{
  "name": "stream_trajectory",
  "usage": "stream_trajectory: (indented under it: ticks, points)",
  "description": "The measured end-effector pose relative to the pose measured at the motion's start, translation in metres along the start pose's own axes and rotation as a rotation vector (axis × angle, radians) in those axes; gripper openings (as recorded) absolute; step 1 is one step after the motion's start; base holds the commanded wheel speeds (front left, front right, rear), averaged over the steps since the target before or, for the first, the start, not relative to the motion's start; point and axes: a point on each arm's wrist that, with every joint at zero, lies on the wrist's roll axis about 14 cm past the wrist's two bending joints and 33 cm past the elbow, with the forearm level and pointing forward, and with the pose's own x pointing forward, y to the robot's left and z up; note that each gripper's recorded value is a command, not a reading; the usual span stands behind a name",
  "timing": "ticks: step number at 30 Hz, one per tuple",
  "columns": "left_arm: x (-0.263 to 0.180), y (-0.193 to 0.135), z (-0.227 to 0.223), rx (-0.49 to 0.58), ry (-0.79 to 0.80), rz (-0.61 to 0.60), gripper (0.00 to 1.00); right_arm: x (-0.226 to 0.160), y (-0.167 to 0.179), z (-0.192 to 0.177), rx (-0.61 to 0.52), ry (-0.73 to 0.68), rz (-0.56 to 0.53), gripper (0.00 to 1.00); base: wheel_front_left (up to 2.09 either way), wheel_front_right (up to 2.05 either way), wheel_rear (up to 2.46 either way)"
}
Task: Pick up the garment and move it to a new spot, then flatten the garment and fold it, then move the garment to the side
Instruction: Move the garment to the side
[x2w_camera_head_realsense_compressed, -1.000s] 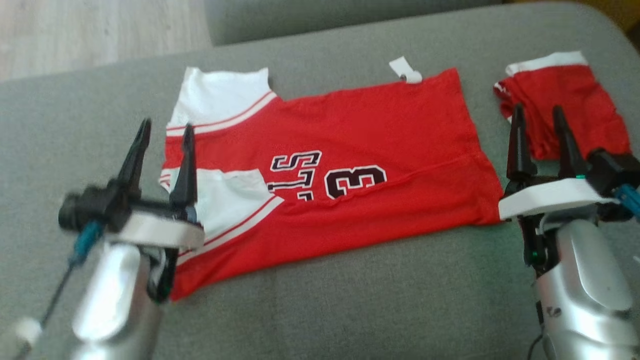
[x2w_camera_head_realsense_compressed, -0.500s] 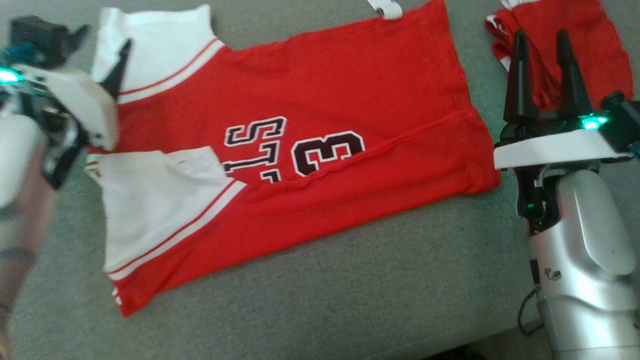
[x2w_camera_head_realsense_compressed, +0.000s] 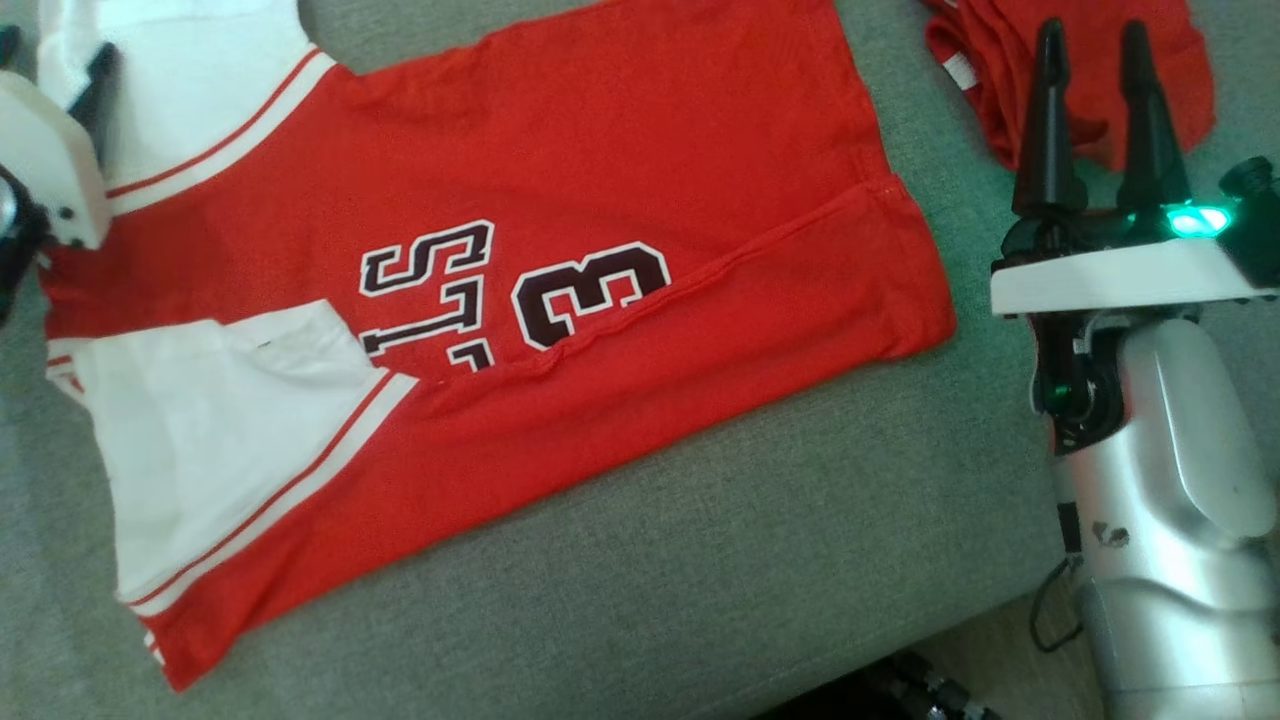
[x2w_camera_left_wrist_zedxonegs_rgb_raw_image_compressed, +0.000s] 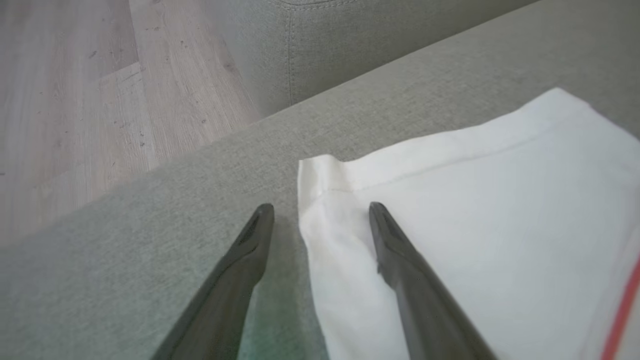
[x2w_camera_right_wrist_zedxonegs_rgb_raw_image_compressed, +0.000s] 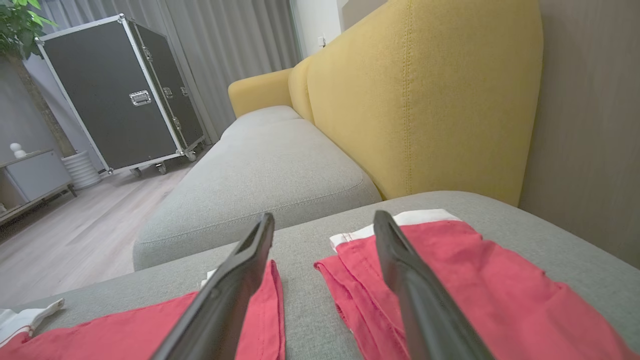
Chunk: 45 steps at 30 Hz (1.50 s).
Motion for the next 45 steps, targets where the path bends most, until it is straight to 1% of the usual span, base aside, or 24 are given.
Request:
stream_trajectory:
  ticks: [5,6,7,8,9,13,18,21,25,28,30,34,37,40,45]
  points:
    - [0.01,0.007,0.001,-0.019,0.03,0.014,1.0,0.0,-0.005,-0.001,-0.009,0.0,-0.01,1.0,0.0,0.0,0.0]
    - [0.011,0.008,-0.001,-0.038,0.04,0.013,1.0,0.0,-0.006,-0.001,-0.008,0.001,-0.015,1.0,0.0,0.0,0.0]
    - [0.012,0.007,-0.002,-0.059,0.054,0.009,0.56,0.0,-0.007,-0.001,-0.004,0.0,-0.019,1.0,0.0,0.0,0.0]
    - [0.012,0.006,-0.003,-0.076,0.069,0.004,0.33,0.001,-0.008,-0.001,-0.003,-0.001,-0.02,1.0,0.0,0.0,0.0]
    - [0.012,0.004,-0.003,-0.086,0.08,-0.002,0.0,0.001,-0.008,-0.001,-0.001,-0.003,-0.021,1.0,0.0,0.0,0.0]
    - [0.008,-0.002,0.001,-0.101,0.078,-0.02,0.0,0.002,-0.008,0.002,-0.012,-0.011,-0.022,1.0,0.0,0.0,0.0]
    - [-0.007,-0.006,0.005,-0.095,-0.012,-0.018,0.0,0.003,0.0,0.004,-0.045,-0.009,0.0,1.0,0.0,0.0,0.0]
    - [-0.021,-0.015,0.025,-0.088,-0.14,-0.033,0.0,0.003,0.007,0.002,-0.08,0.011,0.022,1.0,0.0,0.0,0.0]
    - [-0.05,-0.032,0.067,-0.093,-0.349,-0.071,0.0,0.011,0.022,0.003,-0.101,0.043,0.062,1.0,0.0,0.0,0.0]
    - [-0.076,-0.042,0.079,-0.094,-0.457,-0.096,0.0,0.019,0.032,0.007,-0.11,0.066,0.094,1.0,0.0,0.0,0.0]
    - [-0.091,-0.044,0.076,-0.086,-0.491,-0.1,0.0,0.024,0.035,0.006,-0.128,0.092,0.113,1.0,0.0,0.0,0.0]
    - [-0.119,-0.05,0.063,-0.088,-0.533,-0.104,0.0,0.03,0.047,-0.007,-0.174,0.184,0.164,1.0,0.0,0.0,0.0]
    - [-0.136,-0.061,0.054,-0.071,-0.545,-0.123,0.0,0.035,0.053,-0.022,-0.165,0.275,0.178,1.0,0.0,0.0,0.0]
    - [-0.149,-0.071,0.044,-0.05,-0.548,-0.13,0.0,0.041,0.056,-0.039,-0.215,0.37,0.199,1.0,0.0,0.0,0.0]
    - [-0.164,-0.075,0.033,-0.062,-0.56,-0.123,0.0,0.057,0.055,-0.057,-0.291,0.477,0.205,1.0,0.0,0.0,0.0]
